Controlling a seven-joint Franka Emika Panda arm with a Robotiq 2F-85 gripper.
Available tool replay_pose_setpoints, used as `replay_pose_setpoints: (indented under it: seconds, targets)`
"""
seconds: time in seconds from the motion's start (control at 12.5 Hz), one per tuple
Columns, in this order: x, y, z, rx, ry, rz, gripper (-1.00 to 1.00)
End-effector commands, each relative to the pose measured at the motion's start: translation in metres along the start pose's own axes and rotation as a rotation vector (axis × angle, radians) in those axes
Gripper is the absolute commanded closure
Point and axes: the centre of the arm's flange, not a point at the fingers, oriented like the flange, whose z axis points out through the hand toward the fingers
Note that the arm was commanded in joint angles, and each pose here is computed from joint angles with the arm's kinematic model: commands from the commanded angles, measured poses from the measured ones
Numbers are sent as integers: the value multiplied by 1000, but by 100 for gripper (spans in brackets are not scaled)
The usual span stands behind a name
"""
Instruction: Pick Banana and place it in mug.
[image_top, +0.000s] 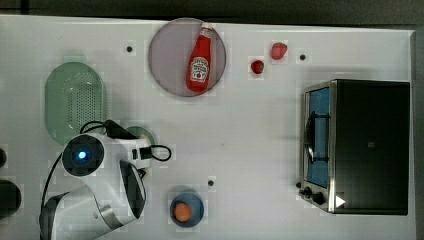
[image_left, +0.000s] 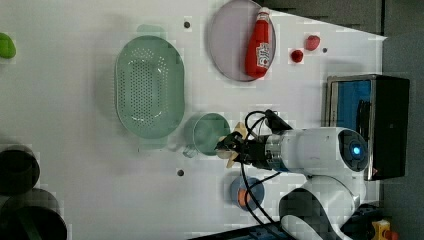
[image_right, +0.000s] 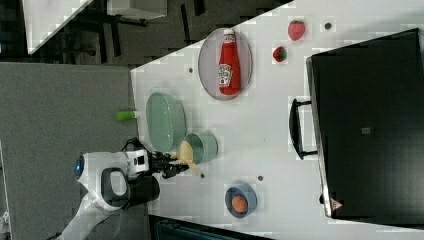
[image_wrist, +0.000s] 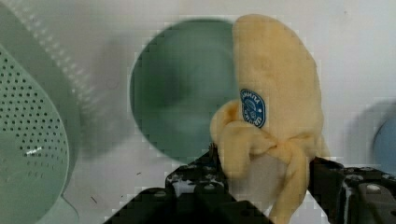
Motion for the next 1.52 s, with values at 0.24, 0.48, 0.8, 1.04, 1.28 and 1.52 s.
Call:
replay_pose_setpoints:
  seconds: [0.24, 0.48, 0.8, 1.04, 1.28, 1.52]
  targets:
    - [33, -8, -48, 136, 95, 96, -100]
    - [46, 1, -107, 121, 116, 131, -100]
    - [72, 48, -220, 87, 120, 234, -100]
    - [100, 101, -275, 74, 97, 280, -100]
    - [125, 154, -321, 56, 96, 289, -100]
    - [141, 197, -346, -10, 110, 333, -100]
